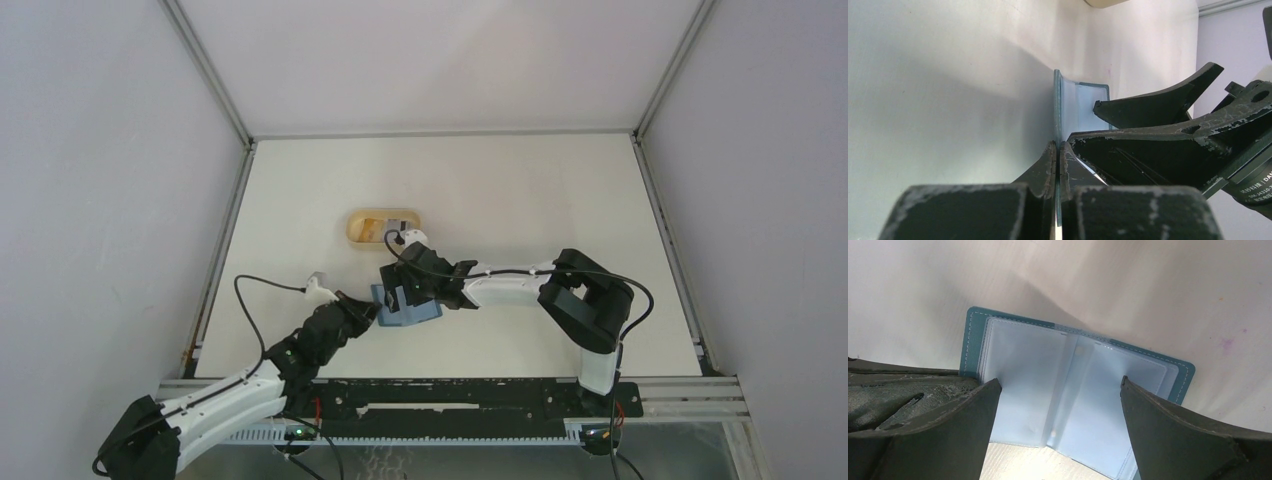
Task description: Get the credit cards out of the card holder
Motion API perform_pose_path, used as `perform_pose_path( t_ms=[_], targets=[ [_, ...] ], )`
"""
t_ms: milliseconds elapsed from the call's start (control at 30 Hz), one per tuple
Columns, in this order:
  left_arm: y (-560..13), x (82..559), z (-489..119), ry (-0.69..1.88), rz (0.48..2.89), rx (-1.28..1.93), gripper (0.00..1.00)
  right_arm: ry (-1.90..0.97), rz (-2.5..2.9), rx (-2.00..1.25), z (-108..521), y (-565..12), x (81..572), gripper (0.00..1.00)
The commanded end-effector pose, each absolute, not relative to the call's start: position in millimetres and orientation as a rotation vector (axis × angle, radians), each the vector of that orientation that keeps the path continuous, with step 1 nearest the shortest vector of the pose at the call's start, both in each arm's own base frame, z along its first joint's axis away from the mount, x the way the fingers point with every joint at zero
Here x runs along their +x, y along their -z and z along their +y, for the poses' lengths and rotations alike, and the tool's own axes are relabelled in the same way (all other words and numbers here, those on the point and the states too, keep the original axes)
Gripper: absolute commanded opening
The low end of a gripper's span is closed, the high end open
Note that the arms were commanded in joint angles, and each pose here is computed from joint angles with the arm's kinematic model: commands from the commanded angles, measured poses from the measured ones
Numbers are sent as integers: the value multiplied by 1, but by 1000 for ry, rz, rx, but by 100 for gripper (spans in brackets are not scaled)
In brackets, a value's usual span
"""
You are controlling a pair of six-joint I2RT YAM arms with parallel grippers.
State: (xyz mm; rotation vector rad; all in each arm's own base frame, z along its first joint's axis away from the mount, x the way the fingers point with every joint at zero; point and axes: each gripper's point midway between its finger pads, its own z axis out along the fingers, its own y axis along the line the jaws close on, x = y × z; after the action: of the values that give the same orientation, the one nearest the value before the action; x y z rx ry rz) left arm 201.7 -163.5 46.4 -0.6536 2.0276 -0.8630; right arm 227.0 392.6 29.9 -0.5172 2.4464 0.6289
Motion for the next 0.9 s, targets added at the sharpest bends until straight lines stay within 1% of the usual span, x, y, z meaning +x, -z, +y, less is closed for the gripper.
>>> perform_pose_path(
  t_ms=[0, 500, 667, 867],
  targets=[
    [20, 174, -134, 730, 2138, -657, 0, -587, 2591, -577, 371, -2, 197, 100],
    [21, 172, -135, 724, 2154, -617, 0, -772, 2487, -550, 405, -49, 207, 100],
    [20, 172, -136, 726, 2153, -615, 0, -774, 2481, -542, 414, -50, 212, 100],
    [19, 173, -136, 730, 2148, -613, 0, -770, 2436, -497, 413, -64, 226, 100]
  ],
)
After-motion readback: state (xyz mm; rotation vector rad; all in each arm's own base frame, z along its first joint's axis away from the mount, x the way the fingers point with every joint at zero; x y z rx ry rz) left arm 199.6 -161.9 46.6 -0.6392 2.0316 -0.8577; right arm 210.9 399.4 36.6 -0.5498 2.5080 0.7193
